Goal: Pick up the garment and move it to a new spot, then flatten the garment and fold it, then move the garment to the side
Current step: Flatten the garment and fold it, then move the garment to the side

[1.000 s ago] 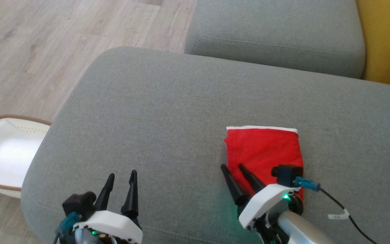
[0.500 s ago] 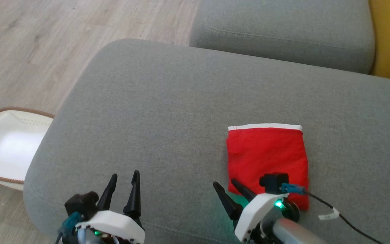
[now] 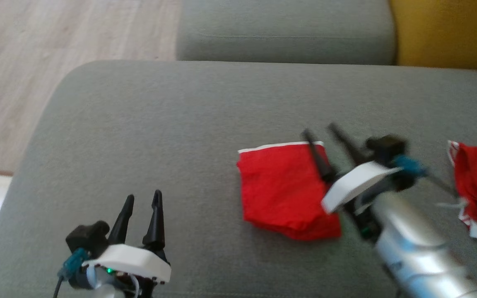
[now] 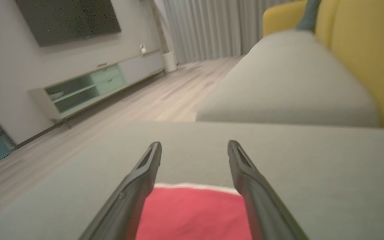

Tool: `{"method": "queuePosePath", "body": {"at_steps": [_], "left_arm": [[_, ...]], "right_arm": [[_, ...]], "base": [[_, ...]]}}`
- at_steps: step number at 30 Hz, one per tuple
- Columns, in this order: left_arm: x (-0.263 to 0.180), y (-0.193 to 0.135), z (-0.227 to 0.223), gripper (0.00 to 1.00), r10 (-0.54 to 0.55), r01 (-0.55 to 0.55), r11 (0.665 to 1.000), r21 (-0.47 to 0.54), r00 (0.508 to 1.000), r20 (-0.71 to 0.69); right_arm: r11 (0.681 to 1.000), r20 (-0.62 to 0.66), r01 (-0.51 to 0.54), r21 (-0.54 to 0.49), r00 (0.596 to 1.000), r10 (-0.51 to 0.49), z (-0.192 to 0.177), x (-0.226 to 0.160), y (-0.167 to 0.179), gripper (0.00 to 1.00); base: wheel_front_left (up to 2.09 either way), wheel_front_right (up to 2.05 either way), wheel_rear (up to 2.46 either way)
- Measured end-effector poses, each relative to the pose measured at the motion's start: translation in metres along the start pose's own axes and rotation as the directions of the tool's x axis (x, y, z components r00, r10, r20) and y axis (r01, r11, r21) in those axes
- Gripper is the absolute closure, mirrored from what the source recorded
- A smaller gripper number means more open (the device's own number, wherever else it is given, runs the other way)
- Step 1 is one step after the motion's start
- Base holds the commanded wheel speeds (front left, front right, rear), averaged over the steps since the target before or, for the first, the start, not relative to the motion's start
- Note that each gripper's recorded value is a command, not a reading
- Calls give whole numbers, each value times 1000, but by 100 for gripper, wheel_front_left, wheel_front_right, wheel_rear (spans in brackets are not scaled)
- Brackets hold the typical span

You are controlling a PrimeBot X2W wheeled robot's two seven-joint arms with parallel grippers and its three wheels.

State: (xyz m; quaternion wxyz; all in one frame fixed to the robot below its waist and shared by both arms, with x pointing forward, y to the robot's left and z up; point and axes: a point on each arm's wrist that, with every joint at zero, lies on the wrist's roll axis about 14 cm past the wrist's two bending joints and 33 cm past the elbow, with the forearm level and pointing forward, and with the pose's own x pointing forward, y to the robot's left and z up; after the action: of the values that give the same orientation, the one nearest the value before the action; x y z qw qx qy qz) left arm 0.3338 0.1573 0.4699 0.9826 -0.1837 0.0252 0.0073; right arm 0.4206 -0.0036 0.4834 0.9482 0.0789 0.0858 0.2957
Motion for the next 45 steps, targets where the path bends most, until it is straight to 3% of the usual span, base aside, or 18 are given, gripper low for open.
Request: {"method": "queuePosePath", "body": {"at_steps": [6, 11, 17, 35, 38, 45], "left_arm": [[17, -27, 8, 0, -91, 91, 996, 10, 996, 20], [27, -44, 19, 0, -150, 146, 986, 78, 987, 51], [28, -42, 20, 0, -146, 138, 983, 123, 988, 55], [16, -37, 13, 0, -132, 127, 987, 103, 990, 39], [15, -36, 10, 0, -127, 123, 987, 102, 992, 28], [12, -25, -4, 0, -93, 94, 991, 93, 996, -14]], "right_arm": [[975, 214, 197, -102, 962, -172, 64, -40, -71, 0], [934, 270, 328, -140, 920, -283, 61, -86, -96, 0], [918, 251, 381, -113, 905, -344, 36, -108, -91, 0], [918, 227, 384, -96, 907, -355, 23, -109, -79, 0], [929, 160, 363, -69, 923, -348, 9, -102, -76, 0], [950, -53, 296, 98, 955, -292, -44, -82, -56, 0]], "base": [[0, 0, 0], [0, 0, 0], [0, 0, 0], [0, 0, 0], [0, 0, 0], [0, 0, 0]]}}
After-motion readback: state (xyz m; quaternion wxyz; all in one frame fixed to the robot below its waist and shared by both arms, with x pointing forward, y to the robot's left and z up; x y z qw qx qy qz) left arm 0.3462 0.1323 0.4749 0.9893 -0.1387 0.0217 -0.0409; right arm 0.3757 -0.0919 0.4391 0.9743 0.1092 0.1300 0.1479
